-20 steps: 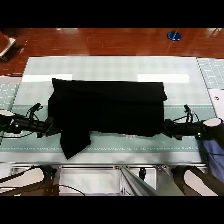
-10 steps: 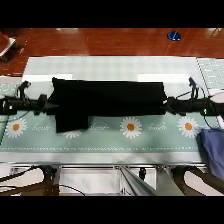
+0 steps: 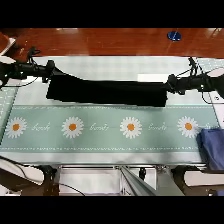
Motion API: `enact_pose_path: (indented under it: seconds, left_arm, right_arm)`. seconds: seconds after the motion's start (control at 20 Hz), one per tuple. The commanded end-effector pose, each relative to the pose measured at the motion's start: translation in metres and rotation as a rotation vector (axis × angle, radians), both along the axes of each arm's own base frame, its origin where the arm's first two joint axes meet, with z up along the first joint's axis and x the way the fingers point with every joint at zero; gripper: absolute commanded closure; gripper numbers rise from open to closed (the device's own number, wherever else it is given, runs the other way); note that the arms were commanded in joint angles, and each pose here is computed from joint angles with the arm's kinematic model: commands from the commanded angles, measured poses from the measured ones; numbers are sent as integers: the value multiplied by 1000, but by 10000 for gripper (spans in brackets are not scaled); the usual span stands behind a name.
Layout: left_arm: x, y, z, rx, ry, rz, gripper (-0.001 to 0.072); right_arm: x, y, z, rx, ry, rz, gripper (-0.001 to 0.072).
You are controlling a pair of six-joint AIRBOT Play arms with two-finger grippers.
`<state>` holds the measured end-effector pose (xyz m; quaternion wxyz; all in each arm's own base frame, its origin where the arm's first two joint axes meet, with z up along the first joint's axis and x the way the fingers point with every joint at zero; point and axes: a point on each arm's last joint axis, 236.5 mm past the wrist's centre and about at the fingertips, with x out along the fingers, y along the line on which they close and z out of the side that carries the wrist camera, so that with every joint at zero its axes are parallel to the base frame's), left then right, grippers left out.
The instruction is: Fold the shirts.
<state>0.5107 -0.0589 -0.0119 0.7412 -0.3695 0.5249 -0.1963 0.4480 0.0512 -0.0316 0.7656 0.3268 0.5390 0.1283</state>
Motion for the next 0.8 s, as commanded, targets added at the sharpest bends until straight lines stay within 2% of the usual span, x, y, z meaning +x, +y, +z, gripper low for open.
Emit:
enact_pose_path:
  seconds: [0.0, 0.1, 0.15, 0.2, 0.25, 0.35, 0.45, 0.55, 0.75]
  left_arm:
    - [25, -2, -25, -26, 52, -4, 685]
    - [27, -1, -41, -29, 72, 3, 685]
    - [26, -1, -46, -32, 81, 0, 623]
    - [23, -3, -49, -39, 96, -12, 347]
    - [17, -3, -46, -45, 101, -40, 200]
    - [1, 19, -38, -8, 125, -102, 200]
    - [-21, 63, -31, 100, 175, -110, 201]
    - [-37, 106, -20, 209, 183, -53, 201]
    - [-37, 120, 10, 251, 3, 169, 201]
  right_arm:
    - [29, -6, -13, 4, 2, -7, 693]
    - [38, -9, -24, 5, 8, -20, 691]
    - [43, -11, -29, 3, 4, -38, 572]
    - [45, -13, -32, -1, 1, -49, 304]
    - [46, -15, -31, -2, -4, -51, 303]
    - [42, -35, -15, 7, -13, -81, 304]
    - [28, -65, -1, 6, 4, -107, 303]
    - [7, -88, -6, -15, 70, -140, 303]
    - [-13, -82, -46, 9, 159, -235, 303]
